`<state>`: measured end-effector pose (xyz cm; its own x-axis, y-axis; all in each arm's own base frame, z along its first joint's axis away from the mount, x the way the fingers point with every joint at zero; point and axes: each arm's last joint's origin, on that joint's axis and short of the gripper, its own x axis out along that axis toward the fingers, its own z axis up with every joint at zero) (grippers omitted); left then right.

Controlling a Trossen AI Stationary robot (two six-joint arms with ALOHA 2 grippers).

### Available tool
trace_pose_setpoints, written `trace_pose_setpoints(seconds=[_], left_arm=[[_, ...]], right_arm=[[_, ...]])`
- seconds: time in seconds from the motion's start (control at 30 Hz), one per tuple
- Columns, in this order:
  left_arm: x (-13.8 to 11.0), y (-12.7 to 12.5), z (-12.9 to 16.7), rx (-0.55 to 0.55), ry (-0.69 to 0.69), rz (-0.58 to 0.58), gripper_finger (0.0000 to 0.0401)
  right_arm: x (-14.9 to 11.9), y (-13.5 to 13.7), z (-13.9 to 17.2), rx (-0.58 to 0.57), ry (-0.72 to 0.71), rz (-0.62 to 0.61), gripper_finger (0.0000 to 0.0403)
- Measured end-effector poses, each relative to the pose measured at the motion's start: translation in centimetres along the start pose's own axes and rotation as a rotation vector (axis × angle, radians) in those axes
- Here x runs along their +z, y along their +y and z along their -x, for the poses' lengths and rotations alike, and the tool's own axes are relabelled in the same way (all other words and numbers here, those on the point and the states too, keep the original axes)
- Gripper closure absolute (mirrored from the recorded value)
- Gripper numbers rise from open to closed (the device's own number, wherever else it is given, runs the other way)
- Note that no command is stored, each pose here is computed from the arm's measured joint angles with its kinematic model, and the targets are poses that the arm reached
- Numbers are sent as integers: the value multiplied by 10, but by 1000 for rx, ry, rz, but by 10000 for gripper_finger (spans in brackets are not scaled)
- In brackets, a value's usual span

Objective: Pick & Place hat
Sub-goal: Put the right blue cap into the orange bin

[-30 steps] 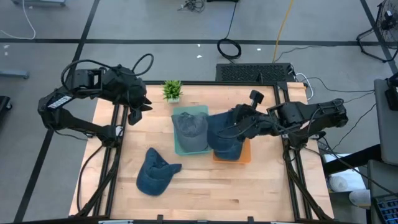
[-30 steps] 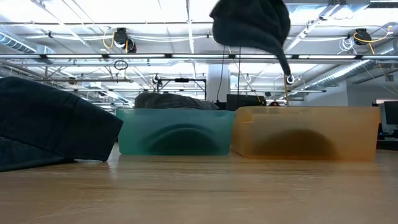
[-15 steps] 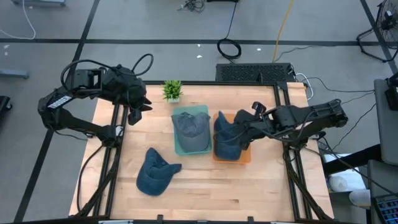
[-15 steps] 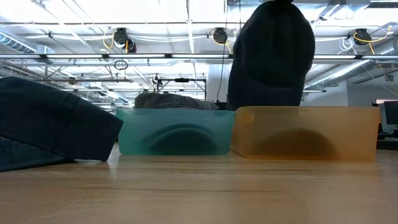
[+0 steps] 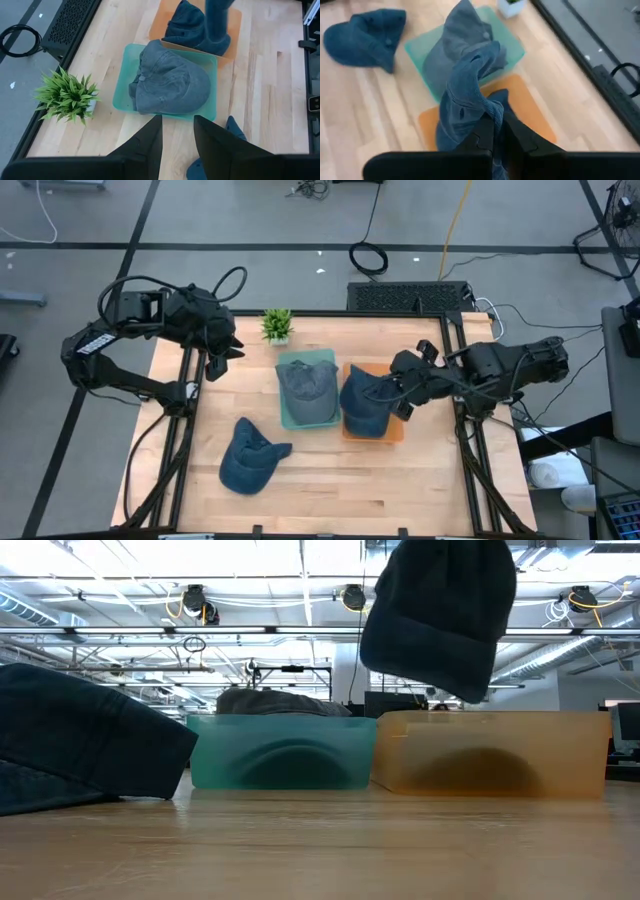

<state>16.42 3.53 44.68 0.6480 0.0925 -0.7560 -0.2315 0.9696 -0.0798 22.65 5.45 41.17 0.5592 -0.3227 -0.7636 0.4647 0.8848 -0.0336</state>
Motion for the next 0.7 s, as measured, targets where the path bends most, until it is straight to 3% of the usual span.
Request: trace_pose_setpoints(seconds=[0.27, 0.4, 0.7], left_arm=[[0, 0, 0, 0, 0, 1, 283], [0, 0, 0, 0, 0, 3, 283], [-3, -4, 0, -16, 31, 7, 283]], right_arm=[[-13, 18, -8, 56, 97, -13, 397], [-19, 19, -17, 0, 96, 2, 397], [-32, -1, -83, -121, 191, 99, 397]])
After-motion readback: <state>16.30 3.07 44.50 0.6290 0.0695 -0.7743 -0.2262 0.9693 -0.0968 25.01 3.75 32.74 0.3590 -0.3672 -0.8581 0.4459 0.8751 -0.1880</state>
